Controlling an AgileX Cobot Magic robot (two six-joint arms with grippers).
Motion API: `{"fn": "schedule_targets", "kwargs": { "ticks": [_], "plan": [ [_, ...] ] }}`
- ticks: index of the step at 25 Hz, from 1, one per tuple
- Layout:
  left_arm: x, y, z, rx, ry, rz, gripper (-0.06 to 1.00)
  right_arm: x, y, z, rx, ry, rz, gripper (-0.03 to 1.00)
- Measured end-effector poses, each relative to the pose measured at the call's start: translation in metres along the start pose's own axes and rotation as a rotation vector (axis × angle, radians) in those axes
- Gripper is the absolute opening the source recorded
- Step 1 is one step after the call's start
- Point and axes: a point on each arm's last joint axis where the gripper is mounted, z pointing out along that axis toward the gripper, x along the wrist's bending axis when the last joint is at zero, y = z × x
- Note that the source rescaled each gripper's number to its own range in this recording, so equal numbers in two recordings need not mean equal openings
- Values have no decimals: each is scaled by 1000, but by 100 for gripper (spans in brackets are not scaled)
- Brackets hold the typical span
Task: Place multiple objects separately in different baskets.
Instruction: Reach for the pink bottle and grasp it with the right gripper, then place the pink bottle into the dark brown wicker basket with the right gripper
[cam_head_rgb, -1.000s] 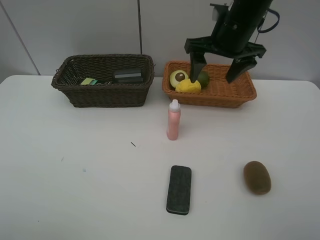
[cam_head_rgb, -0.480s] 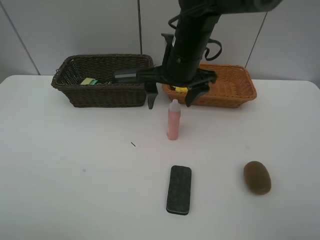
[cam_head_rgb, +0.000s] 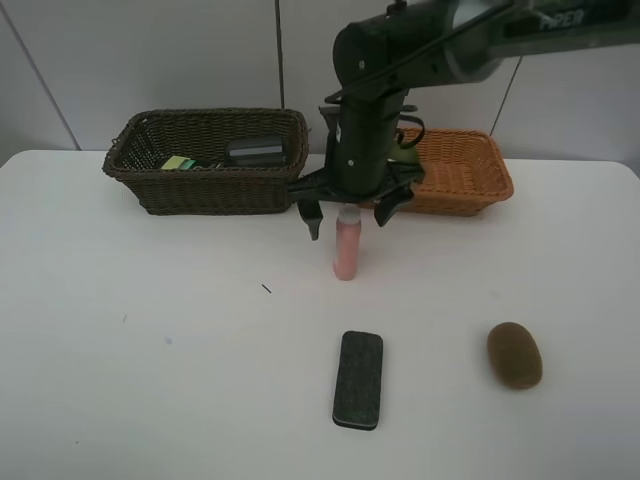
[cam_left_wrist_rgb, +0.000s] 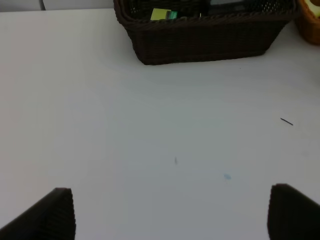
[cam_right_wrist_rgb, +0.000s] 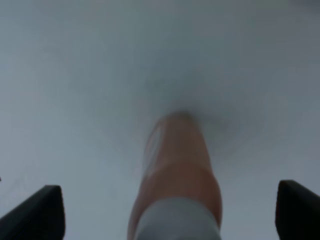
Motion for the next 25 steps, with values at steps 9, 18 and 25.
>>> {"fn": "schedule_targets", "kwargs": {
  "ticks": [9, 18, 25],
  "plan": [
    [0, 0, 0, 0, 0, 0, 99, 2, 0, 25, 21, -12, -10, 26],
    [0, 0, 0, 0, 0, 0, 99, -1, -3, 17, 46, -24, -47, 1],
    [0, 0, 0, 0, 0, 0, 99, -4, 22, -72, -294, 92, -47, 1]
  ]
}}
